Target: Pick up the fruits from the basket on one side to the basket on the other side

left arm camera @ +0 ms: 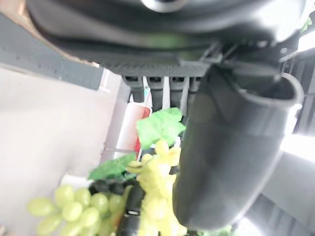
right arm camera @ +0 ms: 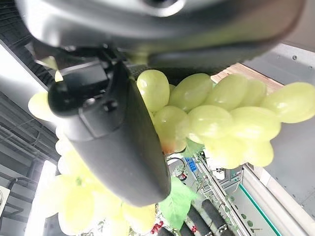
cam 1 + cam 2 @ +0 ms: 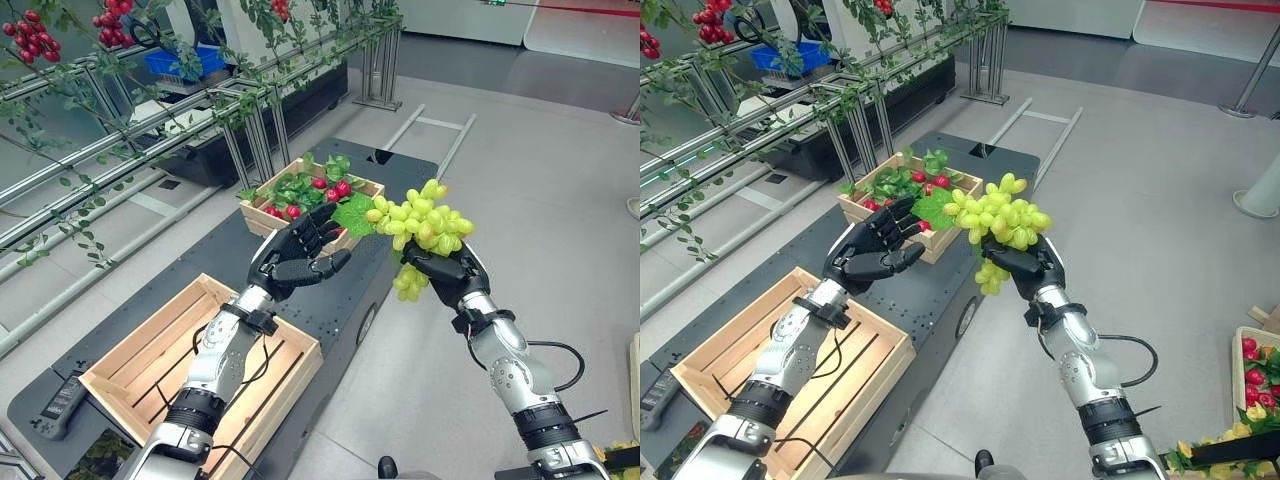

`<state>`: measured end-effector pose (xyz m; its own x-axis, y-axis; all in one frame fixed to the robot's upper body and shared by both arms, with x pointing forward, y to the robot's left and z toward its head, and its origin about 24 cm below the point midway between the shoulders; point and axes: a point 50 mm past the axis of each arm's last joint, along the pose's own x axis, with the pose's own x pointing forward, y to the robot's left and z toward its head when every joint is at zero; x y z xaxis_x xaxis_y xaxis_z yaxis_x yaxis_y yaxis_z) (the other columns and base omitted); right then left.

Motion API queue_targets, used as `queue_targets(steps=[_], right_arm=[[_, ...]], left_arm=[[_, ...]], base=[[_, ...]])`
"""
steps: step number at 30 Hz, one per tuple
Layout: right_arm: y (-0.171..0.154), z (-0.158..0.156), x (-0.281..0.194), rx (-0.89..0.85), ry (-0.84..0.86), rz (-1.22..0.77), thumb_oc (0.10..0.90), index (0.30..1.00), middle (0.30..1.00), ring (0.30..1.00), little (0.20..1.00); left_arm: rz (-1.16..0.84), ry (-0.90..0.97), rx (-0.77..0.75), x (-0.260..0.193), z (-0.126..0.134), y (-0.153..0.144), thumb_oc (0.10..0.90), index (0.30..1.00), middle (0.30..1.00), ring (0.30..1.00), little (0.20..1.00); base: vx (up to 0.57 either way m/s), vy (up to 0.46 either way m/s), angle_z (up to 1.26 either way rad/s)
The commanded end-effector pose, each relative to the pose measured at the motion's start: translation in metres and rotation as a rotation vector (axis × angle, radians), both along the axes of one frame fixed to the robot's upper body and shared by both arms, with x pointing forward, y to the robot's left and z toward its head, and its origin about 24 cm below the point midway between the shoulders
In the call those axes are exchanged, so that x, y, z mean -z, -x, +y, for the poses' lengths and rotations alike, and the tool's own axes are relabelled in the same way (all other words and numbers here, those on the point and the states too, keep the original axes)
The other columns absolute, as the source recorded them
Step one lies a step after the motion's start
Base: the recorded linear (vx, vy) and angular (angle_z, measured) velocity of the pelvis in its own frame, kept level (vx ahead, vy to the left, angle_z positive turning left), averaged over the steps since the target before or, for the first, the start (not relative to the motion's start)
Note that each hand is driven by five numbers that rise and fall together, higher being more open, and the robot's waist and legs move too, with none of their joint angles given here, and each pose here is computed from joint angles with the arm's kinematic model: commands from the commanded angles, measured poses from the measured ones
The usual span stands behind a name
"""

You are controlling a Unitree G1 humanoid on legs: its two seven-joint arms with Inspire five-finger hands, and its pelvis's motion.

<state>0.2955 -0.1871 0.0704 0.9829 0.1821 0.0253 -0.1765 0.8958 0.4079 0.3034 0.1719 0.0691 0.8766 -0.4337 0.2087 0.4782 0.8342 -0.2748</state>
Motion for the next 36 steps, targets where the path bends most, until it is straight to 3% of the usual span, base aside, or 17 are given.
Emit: queue_targets(steps=[1, 5, 8, 14, 18, 25, 29, 36], right_arm=[[-0.010, -0.021, -0.069, 0.117, -0.060, -0.366, 0.400, 0.300, 0.300, 0.300, 0.300], [-0.009, -0.023, -0.073, 0.126, -0.050, -0.382, 0.400, 0.300, 0.300, 0.300, 0.300], [-0.006, -0.025, -0.074, 0.124, -0.039, -0.392, 0.400, 0.300, 0.300, 0.300, 0.300], [-0.002, -0.037, -0.087, 0.090, 0.005, -0.432, 0.400, 0.300, 0.300, 0.300, 0.300], [-0.017, -0.018, -0.101, 0.008, -0.013, -0.468, 0.400, 0.300, 0.300, 0.300, 0.300], [-0.013, -0.013, -0.106, 0.050, -0.026, -0.504, 0.400, 0.300, 0.300, 0.300, 0.300], [-0.014, -0.016, -0.103, 0.064, -0.022, -0.492, 0.400, 0.300, 0.300, 0.300, 0.300], [-0.011, -0.020, -0.106, 0.110, -0.012, -0.506, 0.400, 0.300, 0.300, 0.300, 0.300]], left_arm=[[-0.148, 0.067, 0.014, -0.033, 0.008, -0.007, 0.800, 0.900, 0.900, 0.900, 0.900], [-0.099, 0.079, -0.018, -0.024, 0.005, -0.006, 0.800, 0.900, 0.900, 0.900, 0.900], [0.004, 0.074, -0.154, -0.003, 0.014, -0.003, 0.800, 0.900, 0.900, 0.900, 0.900], [0.095, 0.082, -0.271, 0.030, 0.026, 0.018, 0.800, 0.900, 0.900, 0.900, 0.900], [0.094, 0.095, -0.380, 0.030, 0.040, 0.025, 0.800, 0.900, 0.900, 0.900, 0.900], [0.056, 0.084, -0.414, 0.018, 0.035, 0.014, 0.800, 0.900, 0.900, 0.900, 0.900], [0.030, 0.091, -0.441, 0.007, 0.044, 0.010, 0.800, 0.900, 0.900, 0.900, 0.900], [0.005, 0.097, -0.409, -0.002, 0.038, 0.003, 0.800, 0.900, 0.900, 0.900, 0.900]], base=[[0.01, -0.042, 0.00], [0.01, -0.050, 0.00], [0.00, -0.061, -0.01], [-0.02, -0.011, -0.11], [-0.05, 0.117, -0.91], [-0.13, 0.148, -1.04], [-0.09, 0.110, -0.16], [-0.08, 0.099, -0.10]])
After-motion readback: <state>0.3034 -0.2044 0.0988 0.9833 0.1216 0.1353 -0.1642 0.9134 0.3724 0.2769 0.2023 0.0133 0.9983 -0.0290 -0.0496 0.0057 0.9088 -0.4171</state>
